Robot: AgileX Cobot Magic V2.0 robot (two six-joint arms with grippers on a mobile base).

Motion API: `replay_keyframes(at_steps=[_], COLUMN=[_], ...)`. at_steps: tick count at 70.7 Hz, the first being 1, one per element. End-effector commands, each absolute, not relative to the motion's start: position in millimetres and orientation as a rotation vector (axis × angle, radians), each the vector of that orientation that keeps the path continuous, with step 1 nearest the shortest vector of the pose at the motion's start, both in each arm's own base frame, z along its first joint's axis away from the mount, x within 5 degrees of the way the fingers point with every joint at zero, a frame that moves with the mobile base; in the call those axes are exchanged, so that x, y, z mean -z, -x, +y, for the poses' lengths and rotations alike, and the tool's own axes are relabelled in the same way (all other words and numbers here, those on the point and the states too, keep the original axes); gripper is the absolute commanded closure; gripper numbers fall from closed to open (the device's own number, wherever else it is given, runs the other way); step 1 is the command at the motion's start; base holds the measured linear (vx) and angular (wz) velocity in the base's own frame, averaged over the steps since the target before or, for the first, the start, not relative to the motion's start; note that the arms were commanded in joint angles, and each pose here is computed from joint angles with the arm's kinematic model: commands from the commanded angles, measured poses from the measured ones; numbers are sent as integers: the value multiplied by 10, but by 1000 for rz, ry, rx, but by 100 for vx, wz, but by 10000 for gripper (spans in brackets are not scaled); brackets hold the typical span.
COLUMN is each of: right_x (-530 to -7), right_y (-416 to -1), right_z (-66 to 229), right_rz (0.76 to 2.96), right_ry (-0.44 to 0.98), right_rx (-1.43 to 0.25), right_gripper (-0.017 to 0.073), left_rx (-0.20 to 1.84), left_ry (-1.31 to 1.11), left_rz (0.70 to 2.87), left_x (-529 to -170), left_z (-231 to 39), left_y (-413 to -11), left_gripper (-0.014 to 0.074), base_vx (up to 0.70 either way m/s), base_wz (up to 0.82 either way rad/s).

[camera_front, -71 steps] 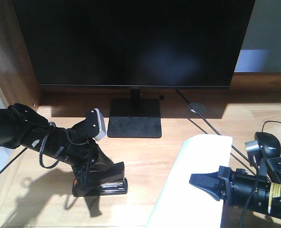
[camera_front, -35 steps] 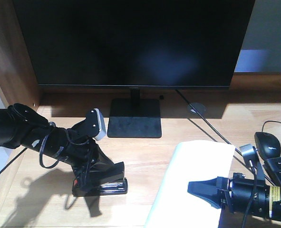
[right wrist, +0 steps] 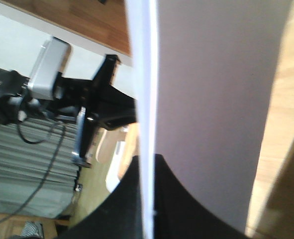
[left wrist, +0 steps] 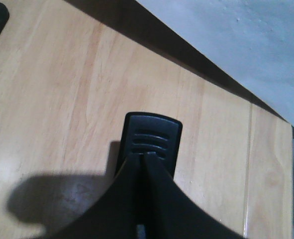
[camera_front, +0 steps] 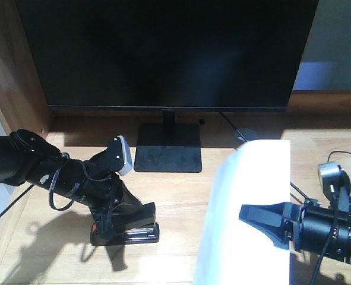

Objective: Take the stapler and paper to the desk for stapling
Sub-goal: 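Swing the white paper with the right gripper over the desk, then lower the paper flat onto the desk beside the stapler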

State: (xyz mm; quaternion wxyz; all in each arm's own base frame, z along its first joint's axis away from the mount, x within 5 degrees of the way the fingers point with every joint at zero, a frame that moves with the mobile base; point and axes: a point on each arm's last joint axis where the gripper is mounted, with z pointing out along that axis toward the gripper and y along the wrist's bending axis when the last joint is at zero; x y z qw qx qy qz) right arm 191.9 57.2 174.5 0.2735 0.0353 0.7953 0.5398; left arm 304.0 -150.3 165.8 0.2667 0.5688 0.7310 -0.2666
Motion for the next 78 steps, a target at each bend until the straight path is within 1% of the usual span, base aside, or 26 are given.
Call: replay_keyframes(at_steps=[1,22,29,40,49,62,69,78], right_x=[-2057,-2213,-2251,-2398,-2444,-2280,-2152,-1977], right_y=[-1864,-1840,-1839,-1892,-1971,-2005,-2029,-2086], right_z=[620,608,669,913,978,994,1009,1012], right_rz=[1932,1858,1830,1765,1737,1807,1866,1928], right_ry=[-34,-103,-106,2,5,19,60,69], right_rx=[-1648,-1672,-1703,-1779,-1803,-1785,-1749,-1707], right_gripper=[561,561,561,561,561,561,561,561], left_rx=[742,742,742,742,743,743,743,743], left_ry=[-1494,-1494,-1494,-1494,-1495,-1495,-1495,-1495], left_rz=[1907,1907,1907,1907,1907,1907,1907,1907], left_x=[-1887,-1887,-1887,-1887,-1887,-1887,-1887,-1887], left_z=[-1554,-1554,-1554,-1554,-1554,-1554,-1554,-1554], left_y=[-3040,-3040,-3040,-3040,-3040,-3040,-3040,-3040], left_gripper=[601,601,601,601,601,601,601,601], base_vx=[0,0,0,0,0,0,0,0], base_wz=[0,0,0,0,0,0,0,0])
